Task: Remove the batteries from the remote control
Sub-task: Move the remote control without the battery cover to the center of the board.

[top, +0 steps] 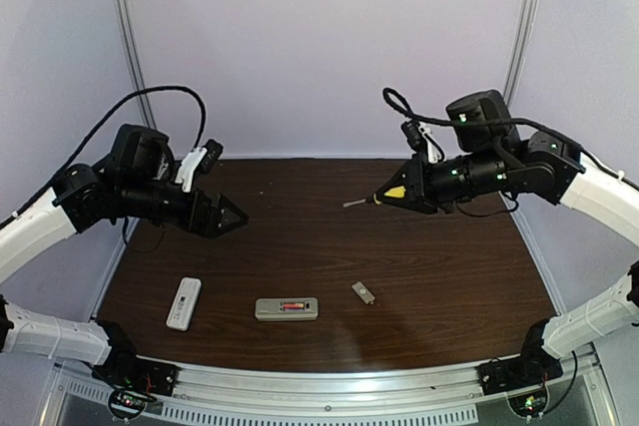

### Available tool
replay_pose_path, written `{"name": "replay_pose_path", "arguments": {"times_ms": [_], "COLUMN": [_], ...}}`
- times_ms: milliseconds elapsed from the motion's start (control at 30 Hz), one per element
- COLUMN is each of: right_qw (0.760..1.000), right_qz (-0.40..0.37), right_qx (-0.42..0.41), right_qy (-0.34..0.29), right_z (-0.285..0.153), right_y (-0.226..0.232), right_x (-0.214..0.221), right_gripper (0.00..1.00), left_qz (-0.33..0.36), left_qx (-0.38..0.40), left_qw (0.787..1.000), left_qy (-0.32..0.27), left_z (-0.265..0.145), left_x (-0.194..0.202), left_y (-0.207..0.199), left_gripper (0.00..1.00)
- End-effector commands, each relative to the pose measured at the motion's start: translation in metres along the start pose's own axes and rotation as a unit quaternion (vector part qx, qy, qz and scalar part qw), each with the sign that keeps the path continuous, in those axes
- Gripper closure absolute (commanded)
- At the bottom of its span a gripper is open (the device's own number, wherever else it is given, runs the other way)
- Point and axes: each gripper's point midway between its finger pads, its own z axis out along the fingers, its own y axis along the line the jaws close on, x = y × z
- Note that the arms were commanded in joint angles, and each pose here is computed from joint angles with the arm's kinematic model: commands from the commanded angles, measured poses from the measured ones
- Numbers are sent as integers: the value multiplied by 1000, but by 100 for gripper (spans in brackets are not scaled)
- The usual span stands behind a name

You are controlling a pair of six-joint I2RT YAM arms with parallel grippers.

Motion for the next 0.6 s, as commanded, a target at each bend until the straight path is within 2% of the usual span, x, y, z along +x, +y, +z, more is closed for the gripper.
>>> {"name": "replay_pose_path", "arguments": {"times_ms": [0, 233, 400, 567], "right_qw": [996, 986, 980, 976], "right_qz": [31, 103, 119, 121], "right_qx": [82, 128, 162, 181], "right_qy": [-9, -2, 0, -28], "right_z": [-12, -22, -27, -31], "right_y": [-36, -55, -68, -80], "right_x": [8, 26, 34, 31], "right_gripper": [100, 100, 100, 100], "left_qz": [81, 144, 190, 252], "left_qx": [-3, 57, 68, 71], "left_qw": [996, 986, 979, 964], "left_qy": [-24, -62, -42, -32], "left_z": [4, 10, 20, 28], "left_x": [11, 33, 47, 61], "left_y": [8, -2, -1, 3], "left_gripper": [7, 7, 7, 8]}}
